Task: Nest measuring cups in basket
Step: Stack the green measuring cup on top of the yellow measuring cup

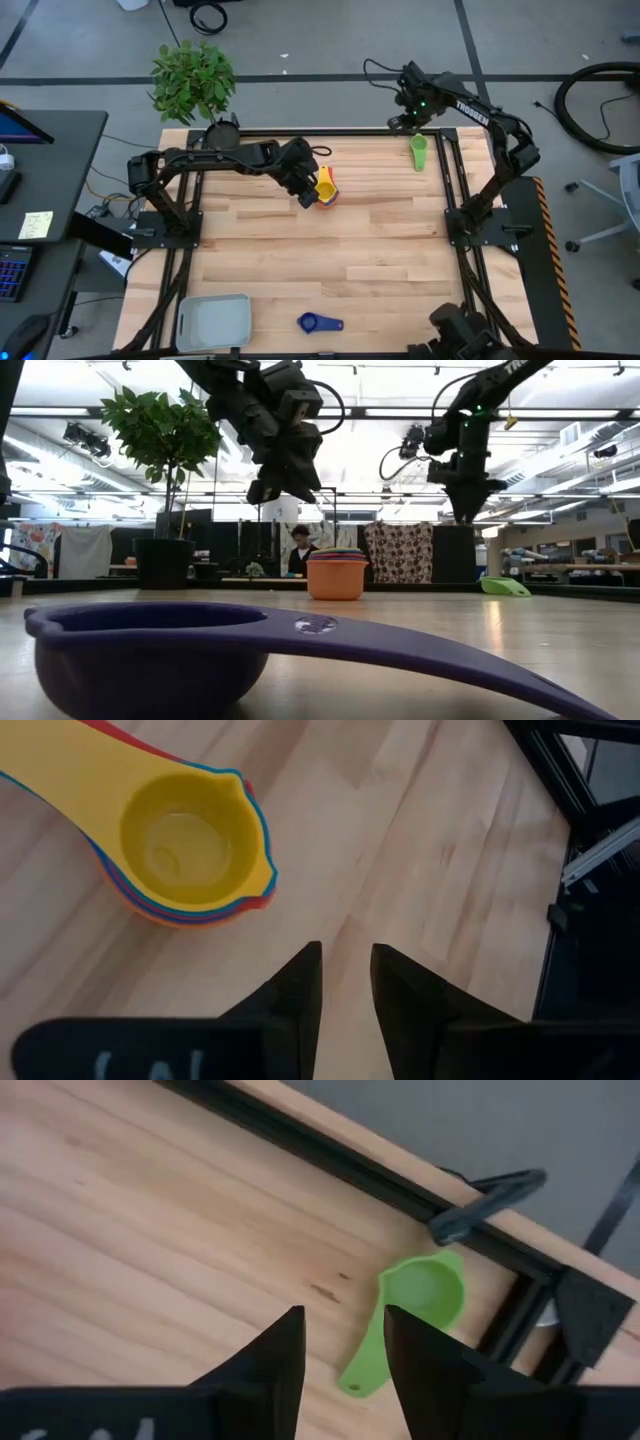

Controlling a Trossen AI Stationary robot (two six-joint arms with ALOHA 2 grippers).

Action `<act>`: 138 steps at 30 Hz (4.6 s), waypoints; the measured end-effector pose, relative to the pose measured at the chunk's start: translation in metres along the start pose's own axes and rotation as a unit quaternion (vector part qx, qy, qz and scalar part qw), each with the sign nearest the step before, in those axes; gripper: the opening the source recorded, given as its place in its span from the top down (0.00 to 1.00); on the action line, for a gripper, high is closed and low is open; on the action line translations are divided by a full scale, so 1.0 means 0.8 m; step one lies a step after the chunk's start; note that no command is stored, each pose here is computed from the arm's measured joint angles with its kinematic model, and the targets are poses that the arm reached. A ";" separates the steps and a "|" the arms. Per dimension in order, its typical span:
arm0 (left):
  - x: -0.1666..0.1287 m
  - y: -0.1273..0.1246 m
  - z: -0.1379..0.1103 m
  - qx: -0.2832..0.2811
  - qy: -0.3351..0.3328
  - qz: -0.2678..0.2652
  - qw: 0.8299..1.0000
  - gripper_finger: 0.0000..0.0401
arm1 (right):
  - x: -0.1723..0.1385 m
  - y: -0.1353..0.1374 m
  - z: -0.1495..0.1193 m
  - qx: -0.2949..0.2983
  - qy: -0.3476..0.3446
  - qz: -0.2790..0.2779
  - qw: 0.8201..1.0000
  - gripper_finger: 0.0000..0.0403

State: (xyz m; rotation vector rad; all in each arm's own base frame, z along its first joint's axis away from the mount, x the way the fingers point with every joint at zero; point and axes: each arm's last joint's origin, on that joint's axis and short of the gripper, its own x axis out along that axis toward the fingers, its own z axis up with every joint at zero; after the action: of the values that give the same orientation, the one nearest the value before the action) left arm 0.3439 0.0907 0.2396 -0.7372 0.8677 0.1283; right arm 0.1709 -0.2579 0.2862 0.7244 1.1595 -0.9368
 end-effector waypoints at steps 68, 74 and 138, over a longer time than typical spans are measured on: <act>0.000 -0.002 0.006 0.003 -0.023 -0.005 1.000 0.77 | 0.184 -0.034 -0.024 0.007 0.084 -0.033 0.996 0.70; 0.000 -0.002 0.006 0.003 -0.023 -0.005 1.000 0.77 | 0.181 -0.031 -0.013 -0.003 0.067 -0.010 0.998 0.90; 0.000 -0.005 0.003 0.062 0.002 -0.059 0.996 0.77 | 0.114 0.322 -0.242 -0.908 -0.055 0.234 0.344 0.96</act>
State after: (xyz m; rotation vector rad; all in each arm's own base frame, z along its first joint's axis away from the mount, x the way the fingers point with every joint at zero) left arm 0.3471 0.0890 0.2430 -0.6708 0.8270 -0.0320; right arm 0.3296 0.0028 0.1489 -0.9204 1.0061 1.0564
